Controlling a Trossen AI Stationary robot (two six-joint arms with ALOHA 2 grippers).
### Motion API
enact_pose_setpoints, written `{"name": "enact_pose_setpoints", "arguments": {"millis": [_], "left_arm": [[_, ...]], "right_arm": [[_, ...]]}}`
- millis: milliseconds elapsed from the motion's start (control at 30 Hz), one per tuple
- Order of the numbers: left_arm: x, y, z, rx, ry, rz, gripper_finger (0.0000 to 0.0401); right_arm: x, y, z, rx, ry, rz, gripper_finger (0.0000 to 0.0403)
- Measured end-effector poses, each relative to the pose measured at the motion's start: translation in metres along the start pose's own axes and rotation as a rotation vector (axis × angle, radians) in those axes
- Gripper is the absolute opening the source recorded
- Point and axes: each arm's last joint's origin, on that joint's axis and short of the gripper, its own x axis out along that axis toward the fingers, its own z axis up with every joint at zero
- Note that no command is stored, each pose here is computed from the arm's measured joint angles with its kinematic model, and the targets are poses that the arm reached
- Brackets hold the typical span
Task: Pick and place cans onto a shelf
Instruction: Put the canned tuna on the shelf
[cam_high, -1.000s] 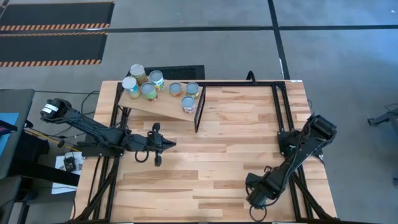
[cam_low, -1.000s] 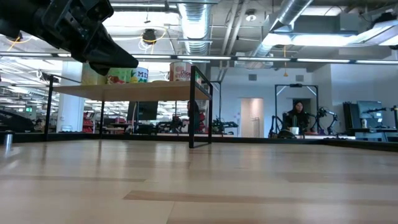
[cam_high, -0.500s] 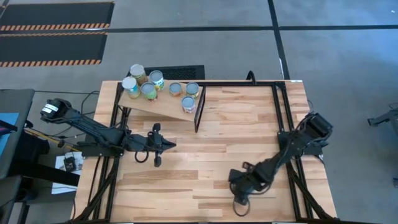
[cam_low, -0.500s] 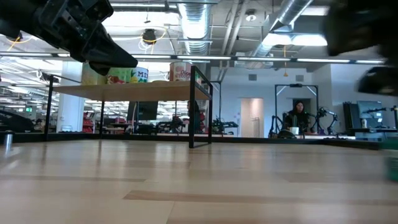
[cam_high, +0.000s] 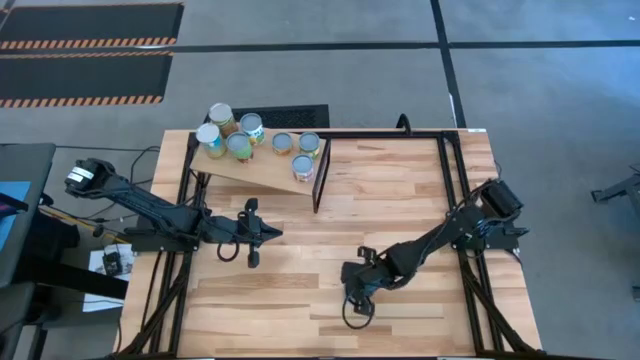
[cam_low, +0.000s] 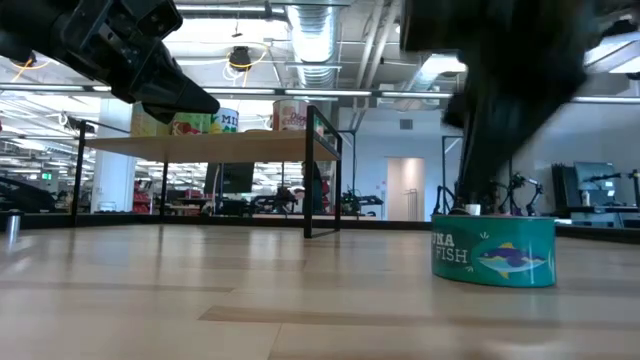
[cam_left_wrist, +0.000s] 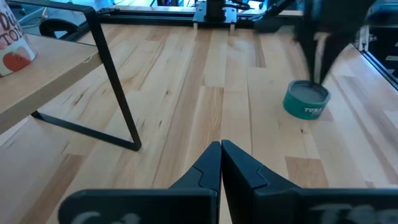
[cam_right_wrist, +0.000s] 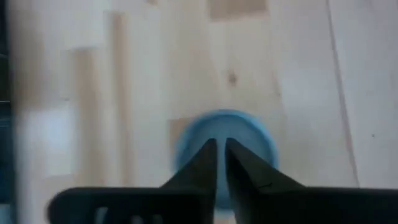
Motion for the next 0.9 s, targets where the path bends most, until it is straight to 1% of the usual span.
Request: {"name": "enact_pose_setpoints", "arguments": {"millis": [67, 167, 267, 333, 433, 567, 700, 800, 900], "left_arm": [[0.000, 0.000, 0.000, 0.001, 0.001, 0.000, 0.0000], [0.000, 0.000, -0.001, 0.006, 0.008, 0.001, 0.0000], [0.000, 0.000, -0.002, 0.009, 0.015, 0.003, 0.0000], [0.000, 0.000, -0.002, 0.010, 0.015, 0.003, 0.0000], [0.000, 0.000, -0.001, 0.010, 0.014, 0.002, 0.0000], [0.000, 0.000, -0.002, 0.010, 0.015, 0.003, 0.0000], [0.000, 0.000, -0.002, 0.010, 0.015, 0.003, 0.0000], [0.000, 0.000, -0.002, 0.010, 0.015, 0.003, 0.0000], [0.000, 0.000, -0.001, 0.021, 0.013, 0.002, 0.0000]], "right_arm": [[-0.010, 0.008, 0.004, -0.017, 0.009, 0.002, 0.0079], [-0.015, 0.015, -0.002, -0.063, 0.078, -0.028, 0.0120], [-0.017, 0.025, -0.009, -0.115, 0.081, -0.012, 0.0156], [-0.016, 0.028, -0.016, -0.149, 0.103, -0.037, 0.0171], [-0.009, 0.030, -0.021, -0.202, 0.093, -0.093, 0.0177], [0.003, 0.031, -0.023, -0.283, 0.093, -0.118, 0.0162], [0.016, 0.028, -0.024, -0.335, 0.117, -0.129, 0.0131], [0.020, 0.028, -0.022, -0.367, 0.112, -0.114, 0.0098], [0.022, 0.027, -0.016, -0.388, 0.087, -0.090, 0.0052]]}}
